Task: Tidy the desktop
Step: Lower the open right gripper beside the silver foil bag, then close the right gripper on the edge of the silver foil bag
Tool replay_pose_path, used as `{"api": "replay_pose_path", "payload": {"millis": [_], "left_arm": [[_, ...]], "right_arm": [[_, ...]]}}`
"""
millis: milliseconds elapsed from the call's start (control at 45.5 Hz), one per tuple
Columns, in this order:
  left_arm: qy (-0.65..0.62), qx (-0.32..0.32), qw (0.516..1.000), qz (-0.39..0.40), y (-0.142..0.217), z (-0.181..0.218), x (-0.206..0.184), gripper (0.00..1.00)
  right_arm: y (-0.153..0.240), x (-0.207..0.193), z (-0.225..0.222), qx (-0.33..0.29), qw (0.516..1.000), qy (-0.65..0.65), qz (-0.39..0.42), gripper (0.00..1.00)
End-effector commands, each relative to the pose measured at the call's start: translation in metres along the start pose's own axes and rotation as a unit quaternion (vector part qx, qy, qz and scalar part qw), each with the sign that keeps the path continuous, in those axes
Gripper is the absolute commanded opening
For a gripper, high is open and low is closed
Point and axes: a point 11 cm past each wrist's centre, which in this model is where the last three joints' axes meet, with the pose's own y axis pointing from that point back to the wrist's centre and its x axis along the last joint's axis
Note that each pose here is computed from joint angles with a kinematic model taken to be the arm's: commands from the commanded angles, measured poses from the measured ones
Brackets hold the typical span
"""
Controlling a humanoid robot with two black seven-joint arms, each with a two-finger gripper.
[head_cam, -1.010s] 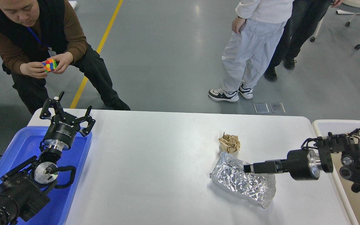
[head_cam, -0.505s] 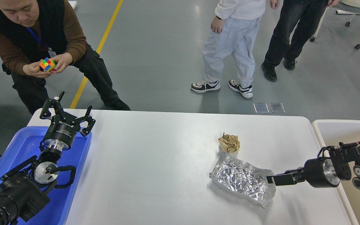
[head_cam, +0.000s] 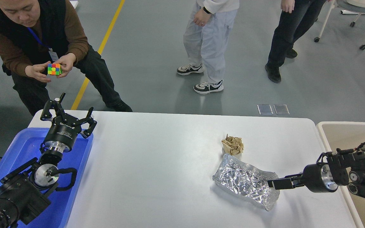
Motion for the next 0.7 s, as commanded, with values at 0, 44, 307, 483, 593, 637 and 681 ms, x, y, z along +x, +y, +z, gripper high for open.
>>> {"api": "replay_pose_path", "payload": {"millis": [0,44,307,483,593,637,681], "left_arm": [[0.000,0.000,1.000,0.000,0.000,0.000,0.000,1.00],[0.000,0.000,1.000,0.000,0.000,0.000,0.000,1.00],[0.000,0.000,1.000,0.000,0.000,0.000,0.000,1.00],[0.000,0.000,1.000,0.001,0.000,0.000,0.000,1.00],[0.000,0.000,1.000,0.001,0.000,0.000,0.000,1.00],[0.000,0.000,1.000,0.000,0.000,0.000,0.000,1.00],[0.000,0.000,1.000,0.000,0.000,0.000,0.000,1.00]], "right_arm": [[-0.014,-0.007,-0.001,-0.001,1.000,-0.009,0.006,1.00],[-0.018,-0.009,0.000,-0.002,1.000,-0.007,0.010,1.00],[-0.027,-0.015,0.000,-0.005,1.000,-0.006,0.011,0.98],[-0.027,-0.016,0.003,-0.009,1.000,-0.004,0.018,0.96],[-0.025,-0.020,0.014,-0.023,1.000,-0.006,0.019,0.90],[-0.023,-0.019,0.018,-0.028,0.999,-0.006,0.021,0.89],[-0.023,-0.018,0.020,-0.030,0.999,-0.006,0.023,0.88]]}}
